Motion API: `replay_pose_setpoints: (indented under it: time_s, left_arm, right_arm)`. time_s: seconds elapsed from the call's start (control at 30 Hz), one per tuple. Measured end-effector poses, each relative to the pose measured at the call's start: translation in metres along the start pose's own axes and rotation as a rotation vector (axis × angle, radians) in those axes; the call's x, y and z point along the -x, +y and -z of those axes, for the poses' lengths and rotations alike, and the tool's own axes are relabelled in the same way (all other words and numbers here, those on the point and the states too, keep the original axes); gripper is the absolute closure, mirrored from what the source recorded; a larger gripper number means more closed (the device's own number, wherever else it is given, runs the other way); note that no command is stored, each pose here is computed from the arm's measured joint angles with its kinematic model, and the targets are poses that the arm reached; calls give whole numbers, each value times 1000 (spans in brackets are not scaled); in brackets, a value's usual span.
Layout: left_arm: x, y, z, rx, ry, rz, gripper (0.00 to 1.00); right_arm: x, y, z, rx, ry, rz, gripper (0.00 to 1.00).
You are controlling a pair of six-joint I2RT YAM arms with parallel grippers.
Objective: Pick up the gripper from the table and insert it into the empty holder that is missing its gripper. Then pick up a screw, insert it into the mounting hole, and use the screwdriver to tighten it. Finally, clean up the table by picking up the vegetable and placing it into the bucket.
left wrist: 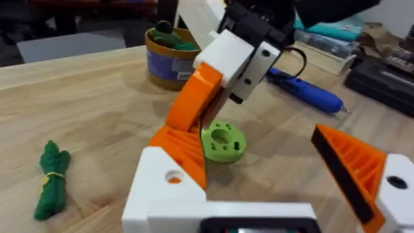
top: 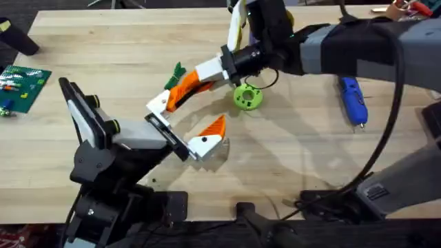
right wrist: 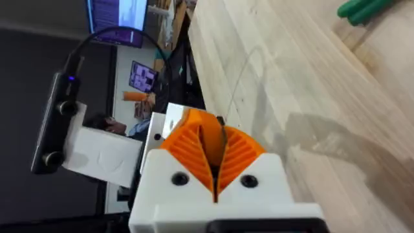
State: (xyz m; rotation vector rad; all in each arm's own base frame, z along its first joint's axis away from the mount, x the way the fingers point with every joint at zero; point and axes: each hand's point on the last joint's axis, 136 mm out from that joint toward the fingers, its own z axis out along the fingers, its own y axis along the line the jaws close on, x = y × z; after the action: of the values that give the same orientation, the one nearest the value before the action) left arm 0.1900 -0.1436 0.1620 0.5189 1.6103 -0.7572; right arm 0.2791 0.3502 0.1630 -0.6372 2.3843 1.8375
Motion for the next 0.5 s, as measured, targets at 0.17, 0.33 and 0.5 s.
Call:
replay_pose_setpoints:
  time_s: [0.17, 0.33, 0.5]
  left_arm:
    - [1, 7, 0, 42, -7, 0, 18]
    - [1, 9, 0, 50, -8, 0, 18]
    - [1, 9, 0, 50, -8, 0, 18]
  right_arm:
    - [1, 7, -14, -6, -7, 34, 983]
    - [-2, 11, -22, -8, 2, 48, 983]
    - [-3, 11, -22, -7, 3, 53, 983]
